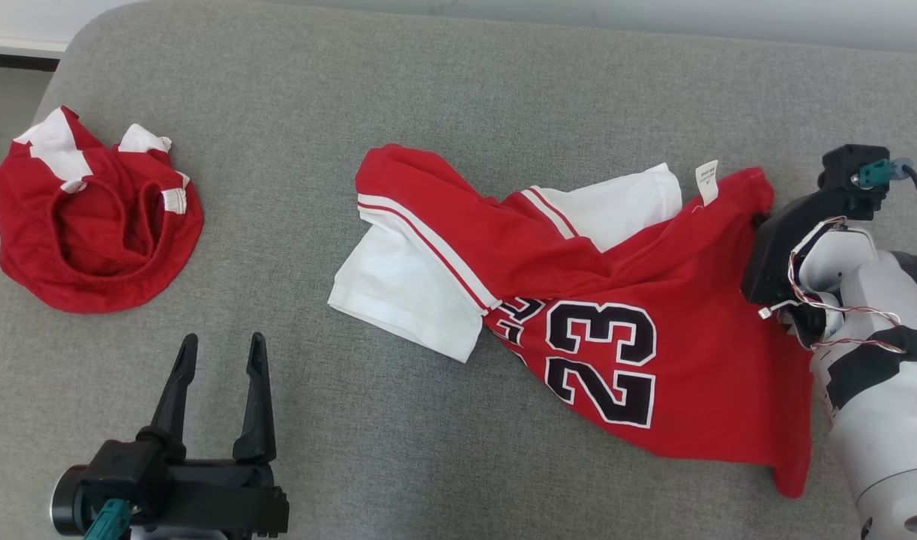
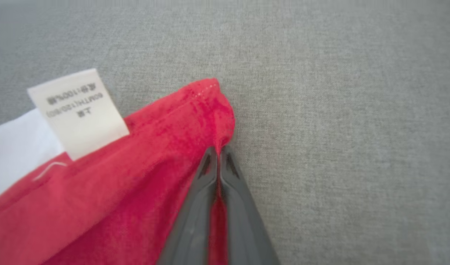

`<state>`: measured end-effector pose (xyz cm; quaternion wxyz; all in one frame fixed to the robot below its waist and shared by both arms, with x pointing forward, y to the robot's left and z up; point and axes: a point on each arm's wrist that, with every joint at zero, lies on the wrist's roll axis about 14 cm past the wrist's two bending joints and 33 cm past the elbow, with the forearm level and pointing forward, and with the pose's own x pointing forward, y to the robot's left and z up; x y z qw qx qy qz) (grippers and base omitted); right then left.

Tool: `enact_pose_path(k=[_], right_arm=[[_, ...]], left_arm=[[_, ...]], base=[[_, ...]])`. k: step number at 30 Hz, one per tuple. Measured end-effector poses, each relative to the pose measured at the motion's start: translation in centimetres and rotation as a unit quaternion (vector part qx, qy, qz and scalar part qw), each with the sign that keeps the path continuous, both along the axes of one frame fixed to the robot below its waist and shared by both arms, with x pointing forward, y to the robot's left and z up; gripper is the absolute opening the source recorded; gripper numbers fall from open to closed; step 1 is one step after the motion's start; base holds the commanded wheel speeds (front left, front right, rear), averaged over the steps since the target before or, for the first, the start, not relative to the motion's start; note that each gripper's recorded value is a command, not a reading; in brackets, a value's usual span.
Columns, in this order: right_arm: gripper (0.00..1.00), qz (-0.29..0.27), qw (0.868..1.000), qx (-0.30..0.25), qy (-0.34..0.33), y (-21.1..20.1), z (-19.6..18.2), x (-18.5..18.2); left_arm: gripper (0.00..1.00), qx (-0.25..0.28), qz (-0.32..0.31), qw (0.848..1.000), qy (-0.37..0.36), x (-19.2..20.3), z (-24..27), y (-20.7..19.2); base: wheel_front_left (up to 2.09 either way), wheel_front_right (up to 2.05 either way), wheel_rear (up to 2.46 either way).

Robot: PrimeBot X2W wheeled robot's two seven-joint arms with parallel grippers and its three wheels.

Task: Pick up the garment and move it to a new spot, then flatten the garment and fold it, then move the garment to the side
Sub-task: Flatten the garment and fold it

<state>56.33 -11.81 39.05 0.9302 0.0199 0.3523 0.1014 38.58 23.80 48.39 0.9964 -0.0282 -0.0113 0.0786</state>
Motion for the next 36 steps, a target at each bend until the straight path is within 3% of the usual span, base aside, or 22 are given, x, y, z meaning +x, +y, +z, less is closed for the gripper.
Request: enact_pose_path(k=[5,9,12,17,22,28,36], right_arm=[[0.00,-0.007,0.995,0.008,-0.097,-0.1,4.1,3.2],[0.00,0.001,0.978,0.018,-0.208,0.9,9.9,6.1],[0.00,0.020,0.956,0.031,-0.290,2.6,14.4,7.0],[0.00,0.061,0.900,0.052,-0.429,5.3,22.1,6.7],[0.00,0.086,0.870,0.065,-0.480,6.3,25.8,5.2],[0.00,0.095,0.878,0.062,-0.465,5.3,24.1,3.2],[0.00,0.058,0.896,0.056,-0.437,-0.8,19.1,-2.7]], left_arm=[[1.00,-0.001,-0.001,1.000,0.003,0.2,-0.3,0.0],[1.00,-0.003,-0.002,1.000,0.001,0.5,-0.2,0.0],[1.00,-0.004,-0.002,1.000,-0.001,0.4,-0.1,0.1],[1.00,-0.009,-0.001,1.000,-0.007,0.3,0.3,0.1],[1.00,-0.014,-0.005,1.000,-0.011,0.3,0.6,-0.2],[1.00,-0.018,-0.008,1.000,-0.015,0.0,0.8,-0.6],[1.00,-0.024,-0.011,1.000,-0.014,-0.6,0.7,-1.2]], base=[[0.00,0.00,0.00],[0.00,0.00,0.00],[0.00,0.00,0.00],[0.00,0.00,0.00],[0.00,0.00,0.00],[0.00,0.00,0.00],[0.00,0.00,0.00]])
